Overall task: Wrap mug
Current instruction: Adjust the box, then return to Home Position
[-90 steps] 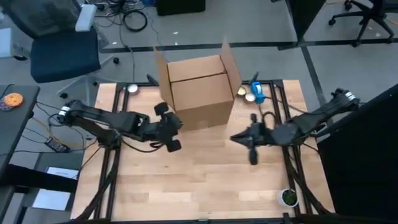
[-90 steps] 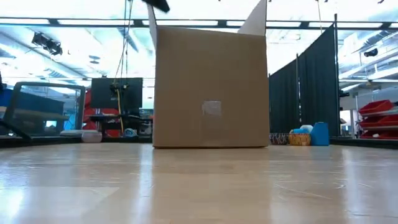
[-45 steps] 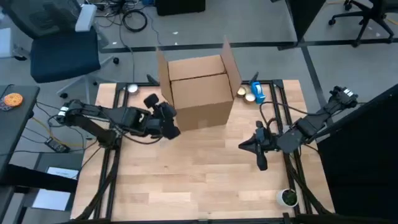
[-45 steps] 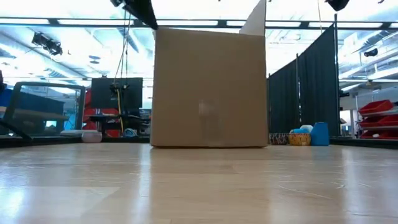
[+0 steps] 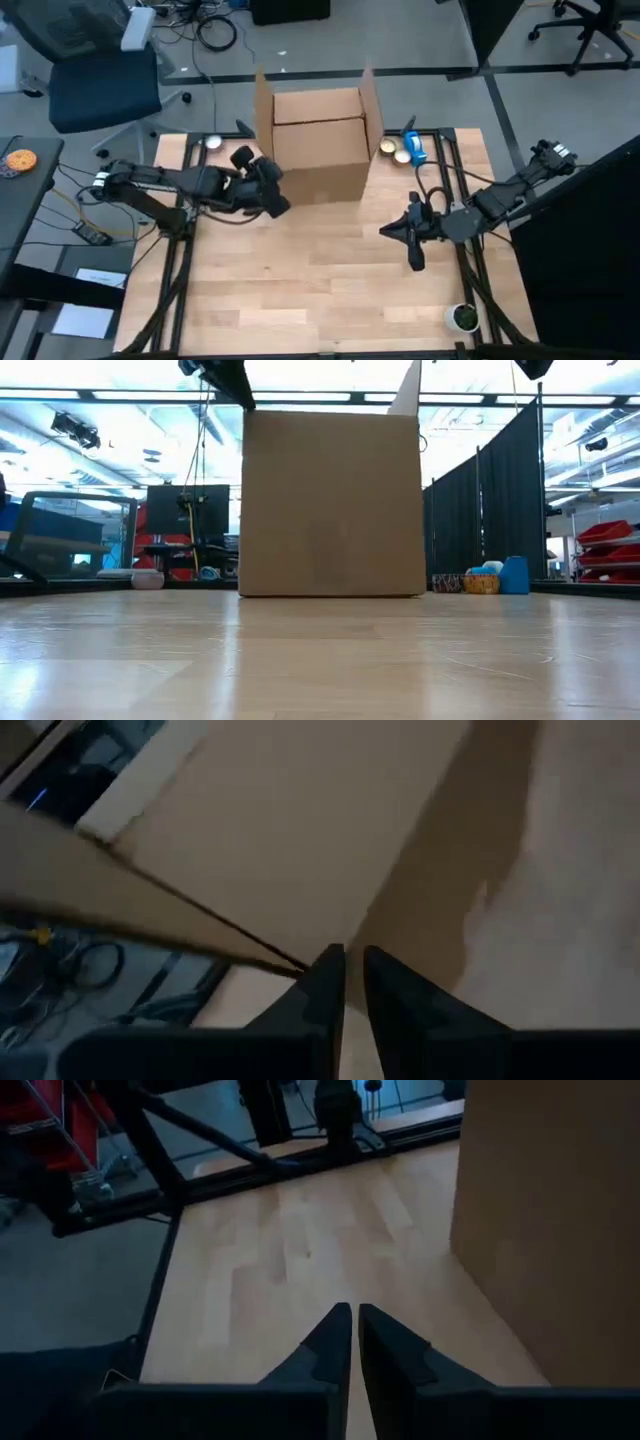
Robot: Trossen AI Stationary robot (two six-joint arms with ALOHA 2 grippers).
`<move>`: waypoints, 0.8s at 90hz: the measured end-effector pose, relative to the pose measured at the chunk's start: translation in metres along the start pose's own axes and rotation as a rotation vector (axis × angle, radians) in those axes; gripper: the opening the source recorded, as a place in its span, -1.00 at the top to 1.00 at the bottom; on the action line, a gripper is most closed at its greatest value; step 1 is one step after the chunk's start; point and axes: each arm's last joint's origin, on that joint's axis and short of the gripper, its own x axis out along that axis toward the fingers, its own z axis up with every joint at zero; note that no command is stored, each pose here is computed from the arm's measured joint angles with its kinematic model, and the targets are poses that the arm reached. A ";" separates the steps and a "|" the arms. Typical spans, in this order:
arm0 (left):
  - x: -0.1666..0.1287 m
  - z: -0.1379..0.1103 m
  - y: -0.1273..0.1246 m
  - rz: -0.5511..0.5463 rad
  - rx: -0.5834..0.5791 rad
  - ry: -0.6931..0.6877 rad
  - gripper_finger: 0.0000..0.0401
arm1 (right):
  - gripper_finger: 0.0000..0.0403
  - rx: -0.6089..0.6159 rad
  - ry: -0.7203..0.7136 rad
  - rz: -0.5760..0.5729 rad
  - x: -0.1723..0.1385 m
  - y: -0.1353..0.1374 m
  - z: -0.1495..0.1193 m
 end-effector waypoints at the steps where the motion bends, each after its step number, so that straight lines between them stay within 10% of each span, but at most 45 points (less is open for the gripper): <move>1: -0.001 -0.001 -0.001 -0.004 0.005 0.000 0.87 | 0.99 -0.004 0.001 0.000 0.000 0.000 0.000; 42: -0.055 -0.046 0.011 -0.081 -0.024 0.119 0.87 | 1.00 -0.105 0.136 0.043 -0.009 0.006 -0.018; 72: -0.040 -0.113 0.011 -0.060 -0.140 0.124 0.87 | 1.00 -0.191 0.151 0.034 0.004 0.001 -0.053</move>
